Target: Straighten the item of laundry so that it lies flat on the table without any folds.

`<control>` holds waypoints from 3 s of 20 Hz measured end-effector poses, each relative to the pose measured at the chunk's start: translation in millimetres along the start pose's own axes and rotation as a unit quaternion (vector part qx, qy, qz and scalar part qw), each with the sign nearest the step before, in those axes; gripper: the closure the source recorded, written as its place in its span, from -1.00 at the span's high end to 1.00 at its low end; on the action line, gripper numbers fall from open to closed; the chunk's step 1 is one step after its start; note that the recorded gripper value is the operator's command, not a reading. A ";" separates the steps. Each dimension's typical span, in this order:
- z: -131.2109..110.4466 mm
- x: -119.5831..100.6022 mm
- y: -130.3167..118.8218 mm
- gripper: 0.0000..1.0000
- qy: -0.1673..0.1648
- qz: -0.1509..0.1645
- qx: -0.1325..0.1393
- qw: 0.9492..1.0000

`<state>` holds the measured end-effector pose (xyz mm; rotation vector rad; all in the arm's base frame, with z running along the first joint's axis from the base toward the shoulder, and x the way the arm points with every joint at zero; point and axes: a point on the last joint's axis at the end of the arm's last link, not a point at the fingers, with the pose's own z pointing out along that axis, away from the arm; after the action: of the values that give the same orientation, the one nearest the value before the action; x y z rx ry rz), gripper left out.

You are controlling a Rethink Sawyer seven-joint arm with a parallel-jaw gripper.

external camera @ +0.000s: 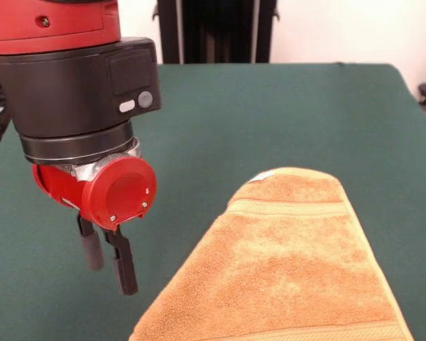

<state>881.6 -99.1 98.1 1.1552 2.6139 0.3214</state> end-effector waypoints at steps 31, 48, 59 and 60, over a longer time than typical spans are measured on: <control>-27.1 -12.7 64.6 1.00 0.150 -0.024 0.203 0.967; 91.9 15.2 63.9 1.00 0.050 -0.051 0.163 0.984; 72.2 49.2 105.4 1.00 0.037 -0.076 0.182 0.980; 67.7 49.9 108.2 1.00 0.037 -0.076 0.184 0.979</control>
<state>945.8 15.8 59.9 1.0513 2.8876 -0.1615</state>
